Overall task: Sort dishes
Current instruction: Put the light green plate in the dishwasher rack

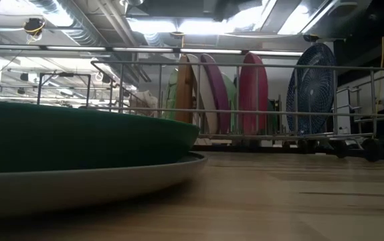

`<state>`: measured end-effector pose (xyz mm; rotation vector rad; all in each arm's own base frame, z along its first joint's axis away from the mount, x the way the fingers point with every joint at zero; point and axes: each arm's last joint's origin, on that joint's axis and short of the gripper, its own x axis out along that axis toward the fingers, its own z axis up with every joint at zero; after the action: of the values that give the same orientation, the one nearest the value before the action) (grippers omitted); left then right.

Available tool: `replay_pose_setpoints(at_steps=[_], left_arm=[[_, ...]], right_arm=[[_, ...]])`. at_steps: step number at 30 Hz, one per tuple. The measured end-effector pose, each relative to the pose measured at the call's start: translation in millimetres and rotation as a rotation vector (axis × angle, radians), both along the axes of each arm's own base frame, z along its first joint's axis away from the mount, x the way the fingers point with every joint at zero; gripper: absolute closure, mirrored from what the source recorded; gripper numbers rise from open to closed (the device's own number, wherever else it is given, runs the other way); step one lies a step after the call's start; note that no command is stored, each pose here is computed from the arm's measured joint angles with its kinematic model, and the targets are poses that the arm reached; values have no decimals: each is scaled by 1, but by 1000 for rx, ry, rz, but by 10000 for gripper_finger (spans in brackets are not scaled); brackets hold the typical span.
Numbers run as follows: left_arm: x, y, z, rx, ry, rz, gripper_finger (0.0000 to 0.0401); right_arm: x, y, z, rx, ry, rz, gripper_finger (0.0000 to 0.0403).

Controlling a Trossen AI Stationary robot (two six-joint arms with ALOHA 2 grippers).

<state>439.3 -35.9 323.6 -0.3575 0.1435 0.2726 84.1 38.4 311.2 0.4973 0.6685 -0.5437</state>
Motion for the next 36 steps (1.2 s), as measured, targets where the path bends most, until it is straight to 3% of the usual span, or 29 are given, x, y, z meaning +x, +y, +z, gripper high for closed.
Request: replay_pose_setpoints(at_steps=[4, 10, 15, 26, 36], left_arm=[[-11, -53, -11, -6, 138, -287, 287], [-42, -122, -34, -19, 390, -436, 287], [-76, -166, -49, -40, 594, -494, 287], [-144, -206, -71, 98, 999, -541, 287], [-178, -226, -89, 201, 1107, -600, 287]], right_arm=[[13, 11, -19, 50, -25, 70, 267], [38, 34, -53, 190, -85, 229, 267], [52, 49, -72, 303, -95, 315, 267], [85, 73, -88, 347, -142, 326, 267], [101, 85, -88, 406, -238, 343, 267]])
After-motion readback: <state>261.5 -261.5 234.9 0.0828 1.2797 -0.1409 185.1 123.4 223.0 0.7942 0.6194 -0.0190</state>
